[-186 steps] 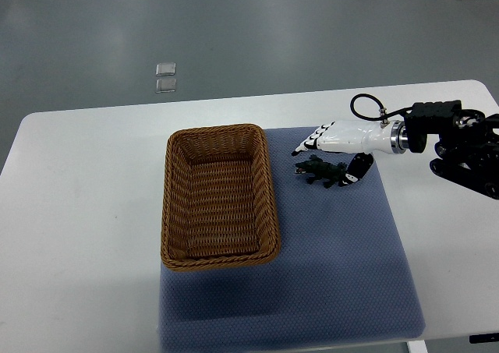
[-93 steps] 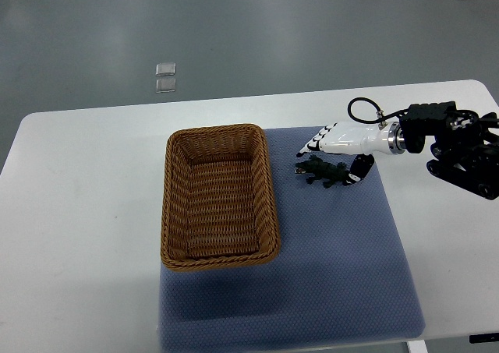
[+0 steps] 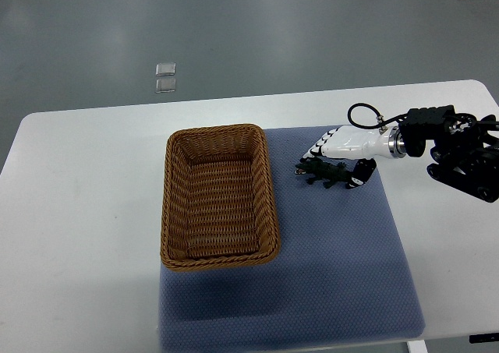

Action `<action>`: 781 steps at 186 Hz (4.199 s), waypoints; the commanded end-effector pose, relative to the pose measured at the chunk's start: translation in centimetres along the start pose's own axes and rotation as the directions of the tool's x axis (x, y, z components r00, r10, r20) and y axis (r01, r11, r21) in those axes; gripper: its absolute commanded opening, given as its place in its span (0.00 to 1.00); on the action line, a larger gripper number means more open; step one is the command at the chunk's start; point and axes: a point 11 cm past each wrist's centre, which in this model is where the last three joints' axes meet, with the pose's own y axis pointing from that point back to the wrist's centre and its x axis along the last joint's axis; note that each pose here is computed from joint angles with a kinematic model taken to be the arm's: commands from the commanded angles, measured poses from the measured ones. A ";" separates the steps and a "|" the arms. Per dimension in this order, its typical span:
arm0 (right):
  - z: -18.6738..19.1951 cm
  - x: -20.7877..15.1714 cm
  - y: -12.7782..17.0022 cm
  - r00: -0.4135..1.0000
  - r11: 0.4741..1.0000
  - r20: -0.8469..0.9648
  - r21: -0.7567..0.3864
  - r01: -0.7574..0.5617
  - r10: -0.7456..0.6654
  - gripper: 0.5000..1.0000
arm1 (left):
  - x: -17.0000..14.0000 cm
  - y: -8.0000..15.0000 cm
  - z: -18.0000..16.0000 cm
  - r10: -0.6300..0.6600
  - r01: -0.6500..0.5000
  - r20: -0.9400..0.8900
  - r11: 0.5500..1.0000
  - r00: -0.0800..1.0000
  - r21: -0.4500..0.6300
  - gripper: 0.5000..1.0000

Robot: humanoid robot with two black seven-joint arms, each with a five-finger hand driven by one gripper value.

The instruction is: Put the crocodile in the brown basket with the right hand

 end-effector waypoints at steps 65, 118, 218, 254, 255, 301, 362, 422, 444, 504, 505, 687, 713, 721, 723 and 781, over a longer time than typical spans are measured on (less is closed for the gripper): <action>-0.1 0.1 -0.5 1.000 1.000 -0.016 -0.021 -0.010 0.009 0.69 | 0.0 0.0 0.0 0.000 0.000 0.000 1.000 1.000 0.000 1.00; 0.1 0.0 -0.5 1.000 0.999 -0.018 -0.036 -0.007 0.006 0.21 | 0.0 0.0 0.0 0.000 0.000 -0.002 1.000 1.000 0.000 1.00; -1.5 8.7 1.0 0.974 0.980 -0.115 0.034 -0.194 0.197 0.00 | 0.0 0.0 0.0 0.000 0.000 -0.001 1.000 1.000 0.000 1.00; -4.3 11.9 0.6 0.954 0.961 -0.134 0.115 -0.253 0.267 0.00 | 0.0 0.0 0.0 0.000 0.000 0.000 1.000 1.000 0.000 1.00; -4.5 12.1 0.6 0.953 0.960 -0.136 0.121 -0.254 0.269 0.00 | 0.0 0.0 0.0 0.000 0.000 0.000 1.000 1.000 0.000 1.00; -9.0 14.5 -0.2 0.933 0.927 -0.154 0.245 -0.283 0.325 0.00 | 0.0 0.0 0.0 0.000 0.000 0.000 1.000 1.000 0.000 1.00; -13.7 13.1 -2.9 0.935 0.889 -0.099 0.358 -0.285 0.340 0.00 | 0.0 0.0 0.0 0.000 0.000 0.000 1.000 1.000 0.000 1.00; -14.5 9.5 -4.9 0.948 0.891 -0.034 0.356 -0.283 0.315 0.62 | 0.0 0.0 0.0 0.000 0.000 0.000 1.000 1.000 0.000 1.00; -14.4 8.9 -5.1 0.945 0.888 -0.023 0.349 -0.300 0.328 0.80 | 0.0 0.0 0.0 0.000 0.000 0.000 1.000 1.000 0.000 1.00; -12.1 10.8 -4.0 0.883 0.848 0.162 0.248 -0.468 0.440 0.85 | 0.0 0.0 0.0 0.000 0.000 0.000 1.000 1.000 0.000 1.00; -11.9 11.0 -3.9 0.878 0.845 0.176 0.242 -0.477 0.445 0.85 | 0.0 0.0 0.0 0.000 0.000 0.000 1.000 1.000 0.000 1.00; 2.9 7.2 0.2 -0.335 0.679 0.874 -0.485 -0.550 0.353 0.85 | 0.0 0.0 0.0 0.000 0.000 0.000 1.000 1.000 0.000 1.00; 3.4 5.8 0.4 -0.376 0.689 0.859 -0.505 -0.520 0.346 0.85 | 0.0 0.0 0.0 0.000 0.000 0.000 1.000 1.000 0.000 1.00; 3.5 5.4 0.5 -0.382 0.690 0.856 -0.510 -0.514 0.348 0.85 | 0.0 0.0 0.0 0.000 0.000 0.000 1.000 1.000 0.000 1.00; 3.5 5.2 0.5 -0.385 0.690 0.854 -0.514 -0.510 0.351 0.85 | 0.0 0.0 0.0 0.000 0.000 -0.001 1.000 1.000 0.000 1.00; 4.6 2.3 1.2 -0.463 0.655 0.786 -0.607 -0.450 0.410 0.85 | 0.0 0.0 0.0 -0.001 0.001 0.000 1.000 1.000 0.000 1.00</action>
